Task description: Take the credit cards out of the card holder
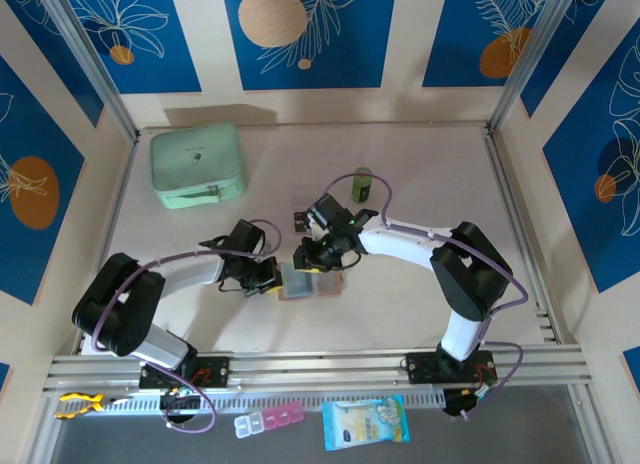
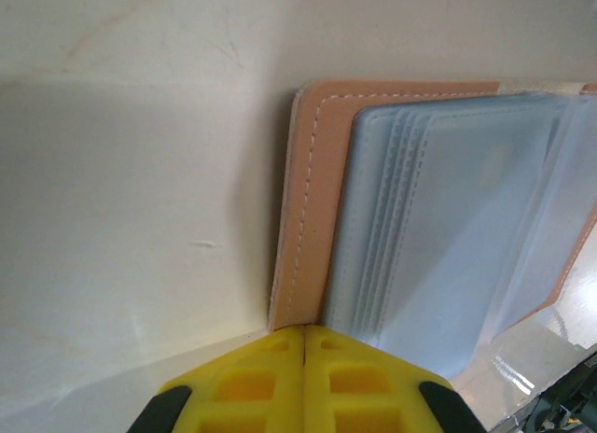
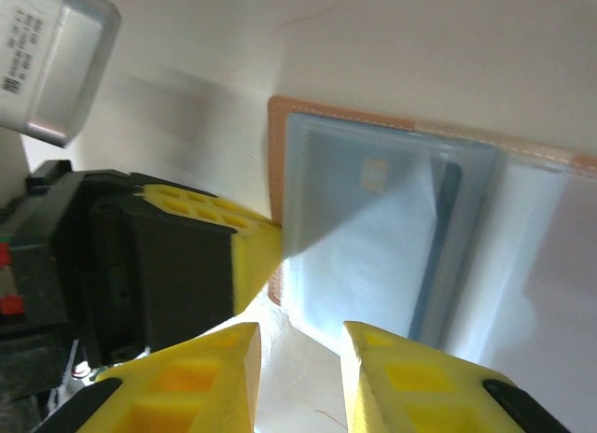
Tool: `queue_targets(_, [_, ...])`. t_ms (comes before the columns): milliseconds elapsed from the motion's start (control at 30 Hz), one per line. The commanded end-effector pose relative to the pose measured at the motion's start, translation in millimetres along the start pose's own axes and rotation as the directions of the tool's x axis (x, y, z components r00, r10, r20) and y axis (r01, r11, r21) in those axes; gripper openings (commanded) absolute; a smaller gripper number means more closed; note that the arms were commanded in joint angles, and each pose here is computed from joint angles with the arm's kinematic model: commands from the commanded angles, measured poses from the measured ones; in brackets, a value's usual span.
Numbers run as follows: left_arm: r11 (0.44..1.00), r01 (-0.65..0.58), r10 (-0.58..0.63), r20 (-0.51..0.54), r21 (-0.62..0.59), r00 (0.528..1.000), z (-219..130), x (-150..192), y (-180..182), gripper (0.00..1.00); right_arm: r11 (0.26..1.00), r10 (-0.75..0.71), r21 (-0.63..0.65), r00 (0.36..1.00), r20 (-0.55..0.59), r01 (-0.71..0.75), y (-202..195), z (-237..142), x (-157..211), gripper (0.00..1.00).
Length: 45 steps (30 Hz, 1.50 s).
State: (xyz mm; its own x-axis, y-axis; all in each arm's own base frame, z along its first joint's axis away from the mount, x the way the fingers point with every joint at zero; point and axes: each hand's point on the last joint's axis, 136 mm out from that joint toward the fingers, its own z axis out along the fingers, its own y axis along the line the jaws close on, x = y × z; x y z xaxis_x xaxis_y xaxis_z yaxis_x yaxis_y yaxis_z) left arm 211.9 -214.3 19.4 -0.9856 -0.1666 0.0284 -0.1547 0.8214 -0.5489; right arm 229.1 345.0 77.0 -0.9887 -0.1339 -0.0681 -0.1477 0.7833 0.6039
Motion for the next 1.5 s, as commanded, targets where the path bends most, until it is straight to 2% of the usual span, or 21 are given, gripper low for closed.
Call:
queue_targets(0, [0.999, -0.017, 0.017, 0.006, -0.041, 1.0, 1, 1, 7, 0.03, 1.0, 0.019, -0.022, 0.999, -0.027, -0.019, 5, 6, 6, 0.29])
queue_targets(600, [0.999, -0.028, 0.029, 0.028, -0.038, 0.999, -3, 2, 9, 0.03, 0.994, 0.049, 0.097, 0.997, -0.057, -0.044, -14, 26, 13, 0.3])
queue_targets(1133, [0.999, -0.028, 0.029, 0.018, -0.041, 0.999, -2, 3, 11, 0.02, 0.996, 0.042, 0.088, 0.995, -0.089, -0.035, -13, 36, 16, 0.27])
queue_targets(1467, [0.999, -0.024, 0.025, 0.015, -0.047, 1.0, -1, 4, 12, 0.02, 0.976, 0.08, 0.209, 0.994, -0.067, -0.065, -35, 30, 18, 0.26])
